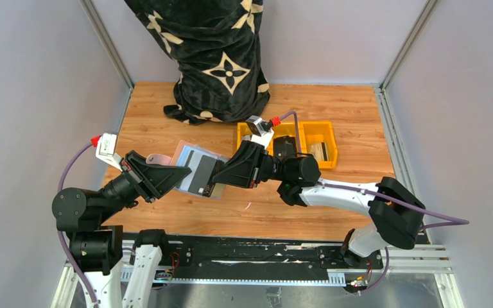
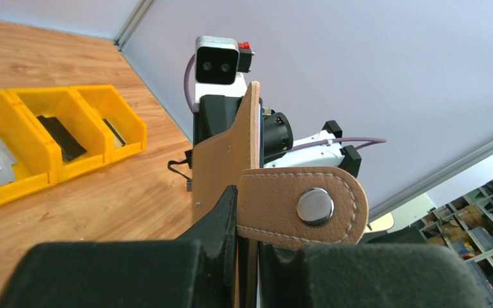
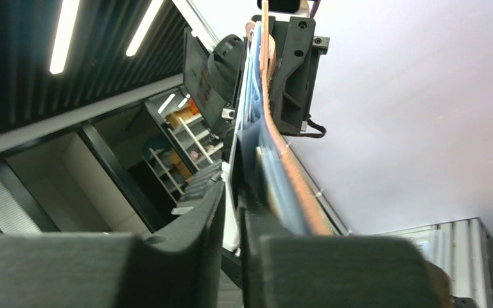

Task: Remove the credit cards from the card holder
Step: Remove the credit card from the card holder, then place the credit card in the storage box.

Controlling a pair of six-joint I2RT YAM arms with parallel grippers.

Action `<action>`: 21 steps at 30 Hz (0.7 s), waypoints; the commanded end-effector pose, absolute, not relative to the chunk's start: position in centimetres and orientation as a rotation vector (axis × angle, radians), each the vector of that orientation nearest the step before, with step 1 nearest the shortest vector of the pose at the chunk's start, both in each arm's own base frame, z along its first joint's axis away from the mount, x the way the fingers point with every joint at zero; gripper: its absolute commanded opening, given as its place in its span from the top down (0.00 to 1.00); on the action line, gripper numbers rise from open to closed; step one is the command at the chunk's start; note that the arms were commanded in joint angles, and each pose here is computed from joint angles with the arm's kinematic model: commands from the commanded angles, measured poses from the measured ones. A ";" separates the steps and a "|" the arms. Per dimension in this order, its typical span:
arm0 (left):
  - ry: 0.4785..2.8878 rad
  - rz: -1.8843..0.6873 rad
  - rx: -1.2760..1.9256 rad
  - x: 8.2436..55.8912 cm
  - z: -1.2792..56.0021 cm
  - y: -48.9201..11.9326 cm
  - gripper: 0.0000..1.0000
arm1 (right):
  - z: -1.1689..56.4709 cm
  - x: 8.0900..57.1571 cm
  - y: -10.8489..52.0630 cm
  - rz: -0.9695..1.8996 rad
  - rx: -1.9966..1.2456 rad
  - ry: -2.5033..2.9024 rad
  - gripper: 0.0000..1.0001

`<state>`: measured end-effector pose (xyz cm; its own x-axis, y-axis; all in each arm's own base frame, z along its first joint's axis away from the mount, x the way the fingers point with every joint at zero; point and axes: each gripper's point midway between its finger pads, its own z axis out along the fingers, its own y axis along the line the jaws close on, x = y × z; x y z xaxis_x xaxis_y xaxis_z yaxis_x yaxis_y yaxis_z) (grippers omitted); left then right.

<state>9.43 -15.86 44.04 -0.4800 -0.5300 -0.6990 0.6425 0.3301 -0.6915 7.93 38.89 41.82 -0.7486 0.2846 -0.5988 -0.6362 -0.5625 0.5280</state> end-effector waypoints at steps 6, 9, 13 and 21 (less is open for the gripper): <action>1.508 -1.383 0.136 9.1 44.9 -15.9 0.99 | 43.1 6.9 38.1 2.319 -0.657 0.947 1.00; 1.506 -1.371 0.144 9.2 45.0 -15.9 1.00 | 42.2 7.4 36.9 2.285 -0.663 0.979 1.00; 1.506 -1.356 0.151 9.5 45.0 -15.8 1.00 | 39.9 8.8 34.9 2.207 -0.666 1.092 1.00; 1.526 -1.266 0.190 10.1 44.8 -15.5 1.00 | 32.3 16.4 28.7 1.837 -0.547 1.606 1.00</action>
